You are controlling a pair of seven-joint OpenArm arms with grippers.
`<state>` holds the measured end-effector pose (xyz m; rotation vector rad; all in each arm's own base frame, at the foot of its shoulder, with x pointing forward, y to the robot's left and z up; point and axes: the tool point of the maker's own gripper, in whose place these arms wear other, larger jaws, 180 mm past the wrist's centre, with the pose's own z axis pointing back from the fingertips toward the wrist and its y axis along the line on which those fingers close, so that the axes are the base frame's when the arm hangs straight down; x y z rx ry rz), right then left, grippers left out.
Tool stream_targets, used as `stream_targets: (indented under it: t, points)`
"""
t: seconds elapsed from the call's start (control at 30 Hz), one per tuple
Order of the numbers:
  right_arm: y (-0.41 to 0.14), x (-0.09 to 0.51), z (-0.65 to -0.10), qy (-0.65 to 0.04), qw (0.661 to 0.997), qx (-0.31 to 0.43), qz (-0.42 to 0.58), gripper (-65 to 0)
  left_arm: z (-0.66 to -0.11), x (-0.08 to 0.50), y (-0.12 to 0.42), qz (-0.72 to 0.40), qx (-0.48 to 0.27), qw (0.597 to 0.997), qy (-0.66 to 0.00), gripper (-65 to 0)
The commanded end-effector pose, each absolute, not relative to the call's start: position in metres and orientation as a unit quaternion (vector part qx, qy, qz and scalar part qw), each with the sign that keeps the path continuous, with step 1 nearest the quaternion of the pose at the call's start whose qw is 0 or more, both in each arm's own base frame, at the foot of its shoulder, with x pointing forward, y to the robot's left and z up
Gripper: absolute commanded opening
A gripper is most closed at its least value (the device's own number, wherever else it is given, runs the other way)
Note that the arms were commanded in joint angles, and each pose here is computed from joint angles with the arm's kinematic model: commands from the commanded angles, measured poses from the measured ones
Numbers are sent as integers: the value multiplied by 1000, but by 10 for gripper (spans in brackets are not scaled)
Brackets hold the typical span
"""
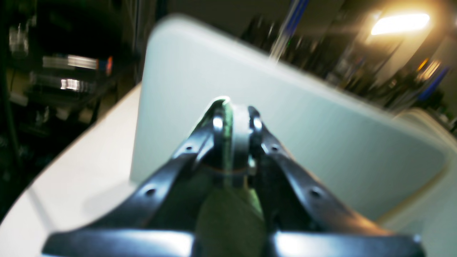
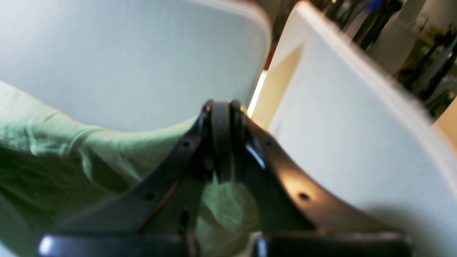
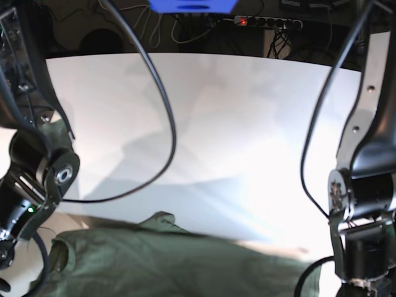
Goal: Layout the t-shirt on the table in an organized manner, then fold the t-shirt properly
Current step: 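Lift the shirt edge with both grippers off the table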
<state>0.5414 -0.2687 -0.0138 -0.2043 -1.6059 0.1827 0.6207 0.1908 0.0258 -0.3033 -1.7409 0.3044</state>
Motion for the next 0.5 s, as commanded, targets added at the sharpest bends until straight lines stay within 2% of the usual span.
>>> stream_targets:
  t: [0.0, 0.07, 0.17, 0.33, 0.47]
  points:
    - [-269, 533, 26, -755, 645, -92, 79, -650, 70, 611, 190, 123, -136, 584, -791, -649]
    - [-269, 521, 31, -766, 631, -92, 77, -650, 83, 599, 189, 114, -135, 563, -807, -649]
    - [-268, 506, 17, -761, 636, -101, 79, -650, 80, 579, 187, 100, -127, 548, -821, -649]
    - [-252, 481, -35, -746, 654, -86, 89, -650, 20, 547, 183, 75, -115, 589, -796, -649]
    - [-239, 449, -95, -724, 679, -64, 98, -650, -56, 513, 202, 95, -98, 624, -770, -649]
